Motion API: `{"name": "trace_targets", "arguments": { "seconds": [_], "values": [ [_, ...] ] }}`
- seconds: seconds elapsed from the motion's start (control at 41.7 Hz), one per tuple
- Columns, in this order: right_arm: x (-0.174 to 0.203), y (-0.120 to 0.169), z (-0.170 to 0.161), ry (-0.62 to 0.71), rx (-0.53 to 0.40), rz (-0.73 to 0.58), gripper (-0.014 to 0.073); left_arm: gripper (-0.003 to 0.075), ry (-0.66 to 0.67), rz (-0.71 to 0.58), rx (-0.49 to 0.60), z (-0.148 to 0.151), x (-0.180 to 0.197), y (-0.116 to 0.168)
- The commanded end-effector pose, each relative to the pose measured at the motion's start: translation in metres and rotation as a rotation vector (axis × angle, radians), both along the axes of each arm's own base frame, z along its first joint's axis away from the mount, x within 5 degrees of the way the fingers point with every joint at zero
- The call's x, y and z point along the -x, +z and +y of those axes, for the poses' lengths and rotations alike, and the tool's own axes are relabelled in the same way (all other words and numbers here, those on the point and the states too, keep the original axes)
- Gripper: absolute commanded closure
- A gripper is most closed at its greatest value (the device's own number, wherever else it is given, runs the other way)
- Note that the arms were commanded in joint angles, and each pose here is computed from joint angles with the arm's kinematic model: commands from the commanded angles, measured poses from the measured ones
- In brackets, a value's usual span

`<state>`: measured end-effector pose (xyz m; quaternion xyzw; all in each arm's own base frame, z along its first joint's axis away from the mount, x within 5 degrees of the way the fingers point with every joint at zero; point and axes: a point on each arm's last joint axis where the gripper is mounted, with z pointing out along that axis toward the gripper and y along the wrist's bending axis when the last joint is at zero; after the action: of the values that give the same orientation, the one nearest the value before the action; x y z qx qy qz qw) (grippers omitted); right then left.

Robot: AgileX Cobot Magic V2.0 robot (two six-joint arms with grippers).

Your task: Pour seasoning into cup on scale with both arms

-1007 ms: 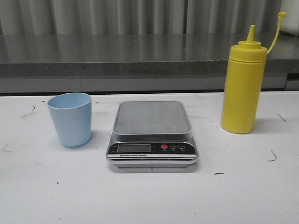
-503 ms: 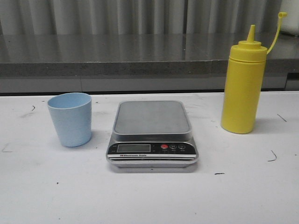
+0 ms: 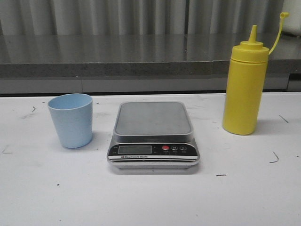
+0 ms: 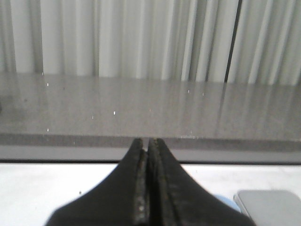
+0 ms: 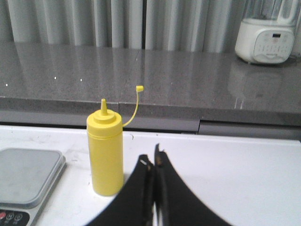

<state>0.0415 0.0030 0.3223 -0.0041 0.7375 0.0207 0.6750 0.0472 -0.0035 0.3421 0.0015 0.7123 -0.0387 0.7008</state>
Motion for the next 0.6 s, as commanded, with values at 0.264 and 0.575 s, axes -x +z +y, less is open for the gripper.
{"name": "trace_targets", "arguments": {
  "seconds": [0.264, 0.575],
  "values": [
    [-0.039, 0.012, 0.0, -0.003, 0.019, 0.173, 0.0662, 0.074, -0.01, 0.265, -0.007, -0.003, -0.052, -0.003],
    [-0.057, -0.005, -0.001, -0.004, 0.03, 0.301, 0.0657, 0.0734, -0.011, 0.36, -0.003, -0.004, -0.074, -0.014]
  ]
}}
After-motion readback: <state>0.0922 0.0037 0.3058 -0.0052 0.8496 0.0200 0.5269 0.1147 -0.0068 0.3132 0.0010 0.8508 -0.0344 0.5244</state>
